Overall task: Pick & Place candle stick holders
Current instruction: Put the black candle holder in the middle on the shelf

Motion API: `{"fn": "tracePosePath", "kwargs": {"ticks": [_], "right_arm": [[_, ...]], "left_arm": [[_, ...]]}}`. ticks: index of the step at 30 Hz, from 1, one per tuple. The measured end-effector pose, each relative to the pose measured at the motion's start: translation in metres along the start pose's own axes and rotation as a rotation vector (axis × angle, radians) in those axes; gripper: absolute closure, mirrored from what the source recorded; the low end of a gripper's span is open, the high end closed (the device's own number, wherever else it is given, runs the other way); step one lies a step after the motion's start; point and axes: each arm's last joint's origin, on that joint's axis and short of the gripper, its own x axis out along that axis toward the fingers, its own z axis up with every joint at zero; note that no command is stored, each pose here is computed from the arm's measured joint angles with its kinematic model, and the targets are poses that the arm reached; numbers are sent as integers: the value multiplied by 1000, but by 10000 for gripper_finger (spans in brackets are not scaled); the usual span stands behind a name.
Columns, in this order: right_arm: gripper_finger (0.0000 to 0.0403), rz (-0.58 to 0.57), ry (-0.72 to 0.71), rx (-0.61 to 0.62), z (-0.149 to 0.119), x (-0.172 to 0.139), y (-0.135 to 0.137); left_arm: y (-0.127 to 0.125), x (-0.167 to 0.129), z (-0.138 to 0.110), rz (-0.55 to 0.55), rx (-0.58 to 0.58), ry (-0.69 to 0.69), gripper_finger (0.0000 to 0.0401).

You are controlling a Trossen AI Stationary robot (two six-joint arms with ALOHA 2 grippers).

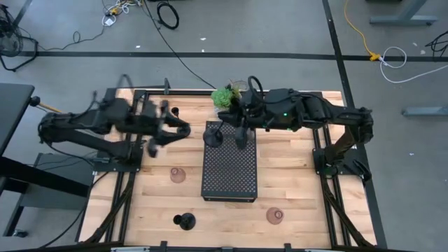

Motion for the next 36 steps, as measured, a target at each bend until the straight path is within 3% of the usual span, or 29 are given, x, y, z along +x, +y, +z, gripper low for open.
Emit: {"fn": "tracePosePath", "kwargs": {"ticks": [8, 12, 17, 22, 27, 32, 36], "right_arm": [[402, 100, 133, -155, -11, -3, 0], [402, 99, 162, -246, -13, -6, -2], [402, 114, 162, -271, -11, -7, -5], [402, 102, 162, -271, -9, -5, -11], [402, 48, 162, -262, -7, -1, -25], [402, -10, 134, -203, 2, -10, -40], [403, -103, 82, -190, 11, -23, -47]], "left_arm": [[7, 80, 8, 200, 52, 41, 204], [10, 109, 13, 188, -1, 26, 204], [15, 134, 14, 130, -39, 52, 204], [18, 139, 12, 96, -53, 76, 211], [20, 137, 10, 90, -78, 115, 259], [24, 123, 13, 125, -16, 160, 296], [24, 108, 20, 80, -6, 178, 309]]}}
